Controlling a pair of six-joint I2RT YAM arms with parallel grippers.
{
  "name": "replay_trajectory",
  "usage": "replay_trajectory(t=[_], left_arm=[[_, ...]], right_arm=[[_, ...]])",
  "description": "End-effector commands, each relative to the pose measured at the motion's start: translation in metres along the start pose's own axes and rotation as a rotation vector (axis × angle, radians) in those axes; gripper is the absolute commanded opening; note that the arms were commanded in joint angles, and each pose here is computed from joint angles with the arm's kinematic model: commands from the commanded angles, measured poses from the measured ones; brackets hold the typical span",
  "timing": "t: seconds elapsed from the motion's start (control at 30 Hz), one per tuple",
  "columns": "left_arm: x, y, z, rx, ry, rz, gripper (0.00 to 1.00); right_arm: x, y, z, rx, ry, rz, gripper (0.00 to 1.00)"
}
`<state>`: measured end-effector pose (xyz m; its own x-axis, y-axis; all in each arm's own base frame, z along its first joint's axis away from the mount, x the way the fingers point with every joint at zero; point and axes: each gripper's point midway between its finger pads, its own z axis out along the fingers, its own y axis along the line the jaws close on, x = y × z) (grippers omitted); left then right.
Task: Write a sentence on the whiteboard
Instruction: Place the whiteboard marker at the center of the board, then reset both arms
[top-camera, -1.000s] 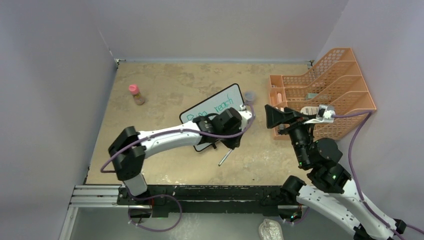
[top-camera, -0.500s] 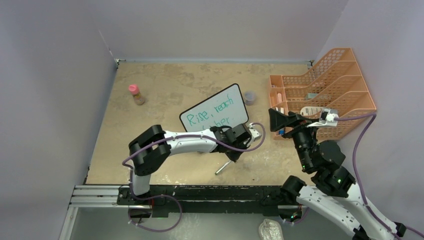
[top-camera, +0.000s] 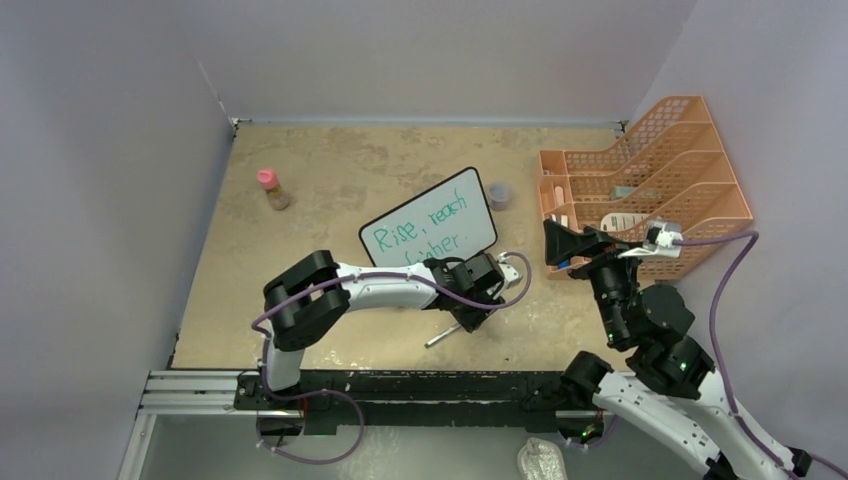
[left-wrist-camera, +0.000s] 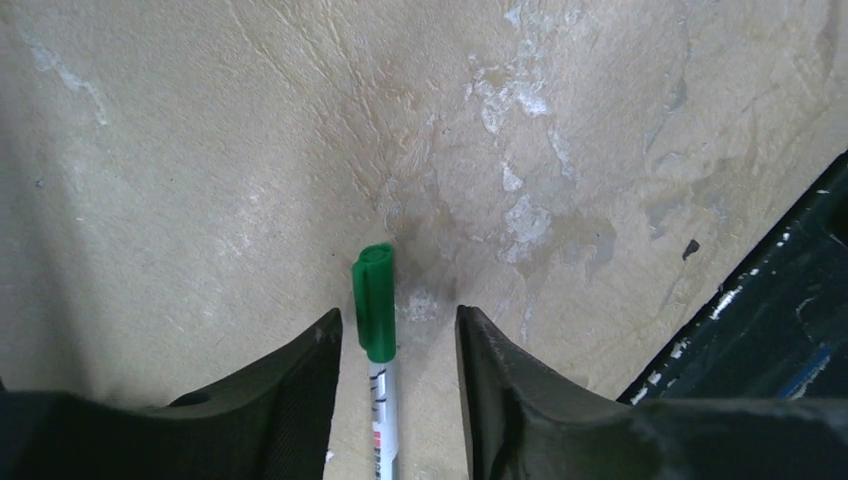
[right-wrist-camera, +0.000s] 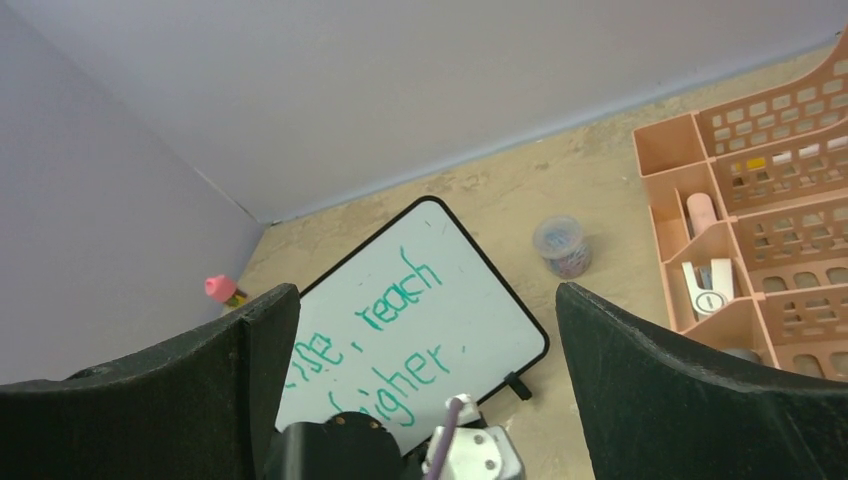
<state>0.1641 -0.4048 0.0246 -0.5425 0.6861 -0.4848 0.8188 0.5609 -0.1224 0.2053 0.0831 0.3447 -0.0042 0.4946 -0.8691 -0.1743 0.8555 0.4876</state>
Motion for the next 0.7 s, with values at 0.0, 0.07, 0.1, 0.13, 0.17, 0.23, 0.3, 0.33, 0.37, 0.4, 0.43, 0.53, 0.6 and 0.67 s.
replay_trajectory(t=[0.0,0.07,0.1,0.13,0.17,0.23,0.3,0.33,0.37,0.4,0.43,0.53,0.6,0.67], left_arm=[[-0.044,-0.011,-0.047,0.029,-0.162,-0.023,0.45],[-0.065,-0.010,-0.073,0.012,-0.237,-0.042,0.49],[-0.075,-0.010,-0.087,0.011,-0.279,-0.046,0.50],[-0.087,-0.009,-0.104,0.005,-0.325,-0.052,0.51],[-0.099,-0.006,-0.121,-0.004,-0.375,-0.061,0.53],[-0.116,0.006,-0.149,-0.015,-0.441,-0.089,0.55],[-0.128,0.025,-0.173,-0.037,-0.485,-0.126,0.56],[-0.133,0.034,-0.185,-0.048,-0.509,-0.145,0.57],[-0.138,0.045,-0.198,-0.060,-0.532,-0.168,0.57],[-0.143,0.054,-0.216,-0.067,-0.564,-0.188,0.58],[-0.147,0.066,-0.232,-0.083,-0.594,-0.210,0.60],[-0.151,0.092,-0.274,-0.139,-0.675,-0.249,0.67],[-0.146,0.114,-0.299,-0.179,-0.715,-0.287,0.70],[-0.134,0.142,-0.322,-0.234,-0.752,-0.349,0.73]], right_arm=[[-0.026,-0.007,-0.011,0.020,-0.069,0.055,0.99],[-0.029,-0.011,-0.014,0.029,-0.076,0.060,0.99],[-0.031,-0.012,-0.016,0.036,-0.079,0.061,0.99],[-0.033,-0.014,-0.017,0.042,-0.082,0.061,0.99],[-0.033,-0.016,-0.018,0.051,-0.084,0.059,0.99],[-0.035,-0.019,-0.019,0.064,-0.090,0.062,0.99],[-0.036,-0.020,-0.019,0.068,-0.094,0.065,0.99],[-0.036,-0.020,-0.019,0.070,-0.096,0.065,0.99],[-0.036,-0.020,-0.019,0.071,-0.097,0.065,0.99],[-0.037,-0.019,-0.018,0.070,-0.099,0.068,0.99],[-0.038,-0.019,-0.018,0.068,-0.101,0.068,0.99],[-0.037,-0.015,-0.014,0.065,-0.096,0.063,0.99],[-0.035,-0.013,-0.011,0.067,-0.091,0.062,0.99],[-0.034,-0.014,-0.009,0.078,-0.094,0.065,0.99]])
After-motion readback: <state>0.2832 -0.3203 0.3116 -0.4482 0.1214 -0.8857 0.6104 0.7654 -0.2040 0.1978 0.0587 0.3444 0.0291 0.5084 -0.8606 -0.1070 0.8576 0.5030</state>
